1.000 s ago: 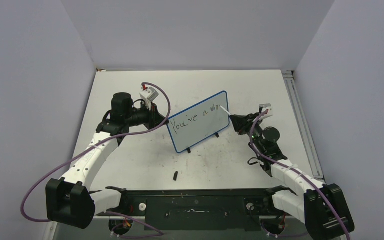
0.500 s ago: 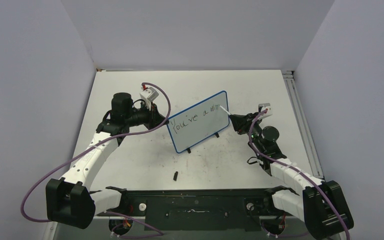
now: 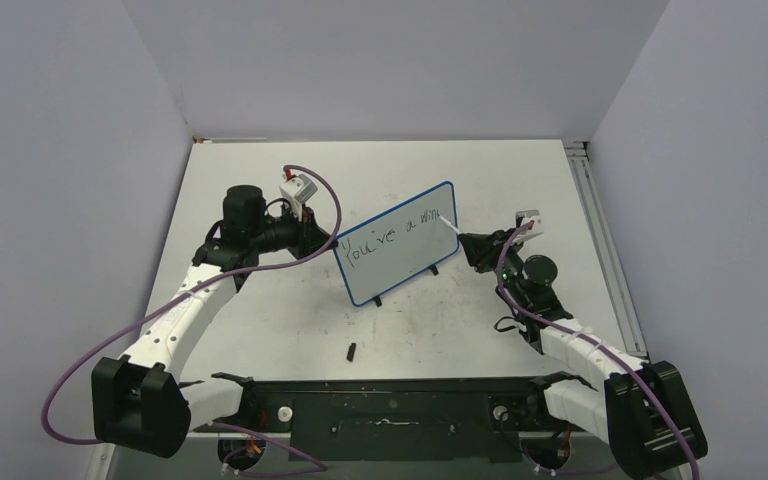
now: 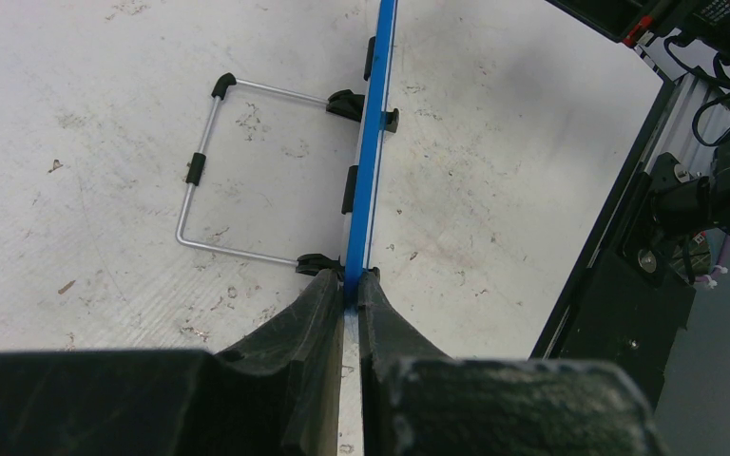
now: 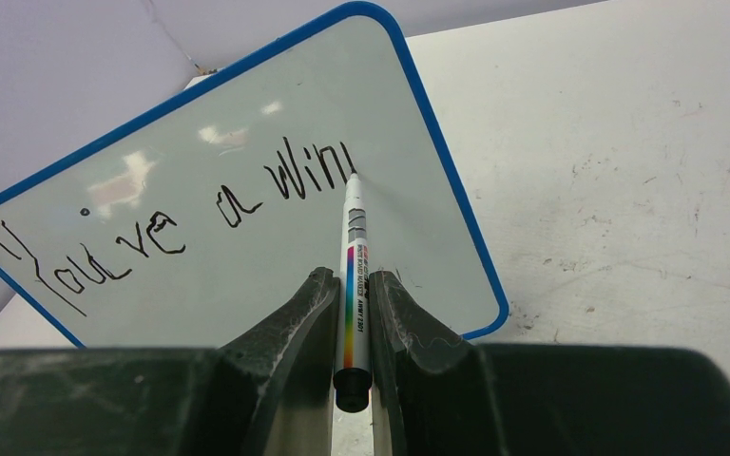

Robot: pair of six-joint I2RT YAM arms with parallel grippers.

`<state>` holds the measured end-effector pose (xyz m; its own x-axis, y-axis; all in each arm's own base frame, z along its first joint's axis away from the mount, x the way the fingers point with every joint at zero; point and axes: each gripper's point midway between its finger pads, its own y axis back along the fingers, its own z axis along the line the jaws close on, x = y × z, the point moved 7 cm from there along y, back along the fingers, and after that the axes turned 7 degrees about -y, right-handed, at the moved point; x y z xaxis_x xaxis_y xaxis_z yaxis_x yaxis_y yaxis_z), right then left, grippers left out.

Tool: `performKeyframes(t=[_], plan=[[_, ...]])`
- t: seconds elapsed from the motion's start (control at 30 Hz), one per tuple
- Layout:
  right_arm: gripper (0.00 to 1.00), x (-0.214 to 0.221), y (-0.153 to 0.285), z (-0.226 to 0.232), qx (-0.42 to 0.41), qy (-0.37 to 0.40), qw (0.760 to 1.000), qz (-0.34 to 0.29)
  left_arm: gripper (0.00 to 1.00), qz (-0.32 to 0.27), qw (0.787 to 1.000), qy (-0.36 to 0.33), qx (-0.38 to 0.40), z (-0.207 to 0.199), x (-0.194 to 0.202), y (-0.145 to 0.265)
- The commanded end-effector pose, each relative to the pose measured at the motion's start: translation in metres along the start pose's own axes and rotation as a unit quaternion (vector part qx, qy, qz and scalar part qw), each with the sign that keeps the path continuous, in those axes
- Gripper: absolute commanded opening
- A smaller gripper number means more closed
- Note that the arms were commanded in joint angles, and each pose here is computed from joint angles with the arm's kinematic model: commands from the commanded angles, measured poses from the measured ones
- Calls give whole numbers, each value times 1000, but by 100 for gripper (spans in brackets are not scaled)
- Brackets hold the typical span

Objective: Write a sentence on the whiteboard

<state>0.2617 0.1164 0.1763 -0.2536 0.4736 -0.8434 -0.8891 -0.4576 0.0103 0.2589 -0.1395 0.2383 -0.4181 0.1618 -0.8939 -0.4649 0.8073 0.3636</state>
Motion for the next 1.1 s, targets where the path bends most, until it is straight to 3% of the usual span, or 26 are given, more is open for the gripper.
performKeyframes(t=[0.0, 0.53, 1.07], plan=[[5, -9, 0, 7, -17, 4, 1000, -24, 0, -5, 1000, 3, 6, -4, -4, 4], [5, -39, -11, 25, -45, 10, 997, -64, 0, -5, 1000, 4, 8, -4, -4, 4], [5, -35, -11, 15, -11, 8, 998, -66, 0, -7, 1000, 1, 7, -5, -5, 5]])
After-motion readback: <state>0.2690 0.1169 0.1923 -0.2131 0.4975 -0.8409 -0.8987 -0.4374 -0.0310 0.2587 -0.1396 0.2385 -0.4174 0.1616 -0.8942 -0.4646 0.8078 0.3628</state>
